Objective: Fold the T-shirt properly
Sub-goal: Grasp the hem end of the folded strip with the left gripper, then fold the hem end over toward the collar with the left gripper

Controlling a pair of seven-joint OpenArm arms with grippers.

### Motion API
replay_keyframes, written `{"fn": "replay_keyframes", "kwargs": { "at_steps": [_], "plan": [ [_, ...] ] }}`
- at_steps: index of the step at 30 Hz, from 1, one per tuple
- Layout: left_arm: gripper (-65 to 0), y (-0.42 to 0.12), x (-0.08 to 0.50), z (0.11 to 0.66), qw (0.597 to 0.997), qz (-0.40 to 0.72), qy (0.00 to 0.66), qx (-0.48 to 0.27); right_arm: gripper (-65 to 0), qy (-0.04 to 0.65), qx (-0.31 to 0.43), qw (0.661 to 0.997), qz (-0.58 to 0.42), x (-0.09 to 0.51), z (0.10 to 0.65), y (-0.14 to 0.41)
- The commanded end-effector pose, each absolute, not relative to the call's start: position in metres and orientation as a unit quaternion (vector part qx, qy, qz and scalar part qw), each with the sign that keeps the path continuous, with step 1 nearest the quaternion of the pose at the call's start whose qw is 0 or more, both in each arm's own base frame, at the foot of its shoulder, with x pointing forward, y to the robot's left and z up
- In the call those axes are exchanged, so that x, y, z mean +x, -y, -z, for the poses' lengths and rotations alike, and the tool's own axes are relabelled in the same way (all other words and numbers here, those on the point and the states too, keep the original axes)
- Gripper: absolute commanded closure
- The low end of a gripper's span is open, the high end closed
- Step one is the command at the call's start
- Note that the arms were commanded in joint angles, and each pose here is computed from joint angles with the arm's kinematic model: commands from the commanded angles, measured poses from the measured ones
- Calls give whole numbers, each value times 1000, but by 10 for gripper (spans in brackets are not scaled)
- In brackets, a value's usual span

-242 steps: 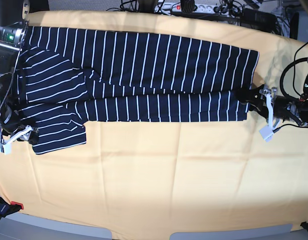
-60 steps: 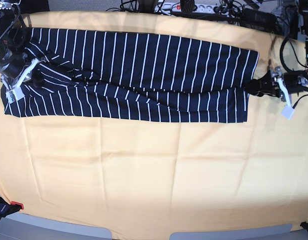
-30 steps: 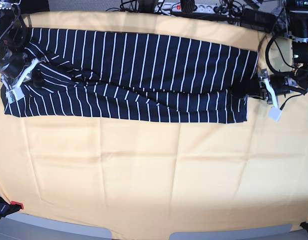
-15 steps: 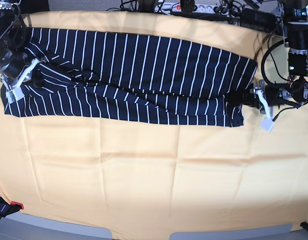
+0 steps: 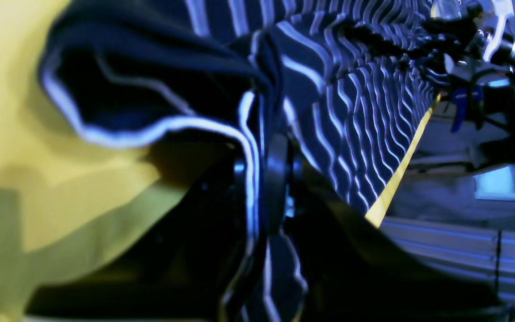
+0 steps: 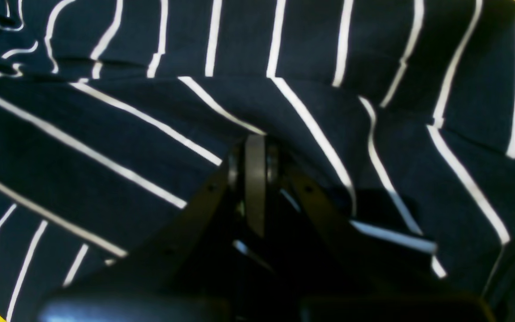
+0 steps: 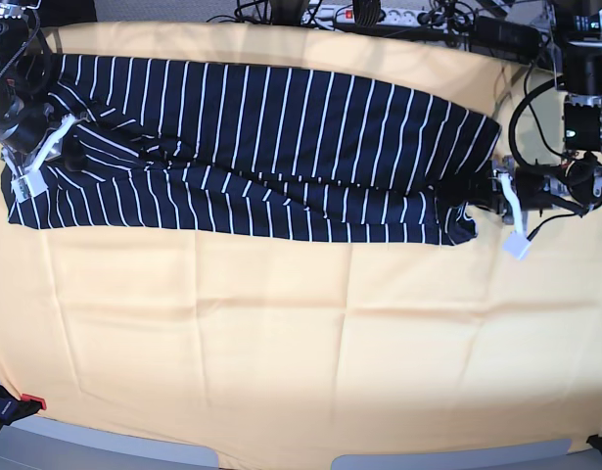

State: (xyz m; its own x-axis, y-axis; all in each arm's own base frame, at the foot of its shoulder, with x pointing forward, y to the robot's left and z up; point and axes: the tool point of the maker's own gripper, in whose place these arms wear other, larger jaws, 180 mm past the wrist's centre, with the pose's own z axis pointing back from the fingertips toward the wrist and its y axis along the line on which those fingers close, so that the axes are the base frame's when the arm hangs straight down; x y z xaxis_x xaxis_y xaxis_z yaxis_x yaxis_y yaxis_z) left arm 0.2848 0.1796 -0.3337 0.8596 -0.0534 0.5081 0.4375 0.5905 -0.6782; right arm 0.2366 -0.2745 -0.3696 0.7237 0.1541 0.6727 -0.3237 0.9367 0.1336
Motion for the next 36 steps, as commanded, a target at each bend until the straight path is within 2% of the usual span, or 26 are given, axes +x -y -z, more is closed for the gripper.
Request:
{"fn": "replay_keyframes", "kwargs": {
  "at_steps": [1, 7, 14, 24, 31, 36],
  "plan": [
    [0, -176, 294, 313, 852, 166, 250, -430, 0, 369, 117, 912, -136, 246, 355, 279],
    [0, -134, 275, 283, 820, 257, 274, -432, 0, 369, 117, 912, -136, 246, 356, 279],
    [0, -75, 234, 260, 761, 316, 306, -476, 0, 369, 117, 912, -136, 246, 356, 279],
    [0, -16, 234, 230, 671, 280, 386, -567, 0, 369, 117, 912, -136, 245, 356, 279],
    [0, 16, 257, 254, 678, 209, 402, -579, 0, 362, 116, 915, -136, 243, 358, 279],
    [0, 47, 252, 260, 664, 196, 376, -616, 0, 362, 117, 915, -136, 243, 358, 279]
  ]
}}
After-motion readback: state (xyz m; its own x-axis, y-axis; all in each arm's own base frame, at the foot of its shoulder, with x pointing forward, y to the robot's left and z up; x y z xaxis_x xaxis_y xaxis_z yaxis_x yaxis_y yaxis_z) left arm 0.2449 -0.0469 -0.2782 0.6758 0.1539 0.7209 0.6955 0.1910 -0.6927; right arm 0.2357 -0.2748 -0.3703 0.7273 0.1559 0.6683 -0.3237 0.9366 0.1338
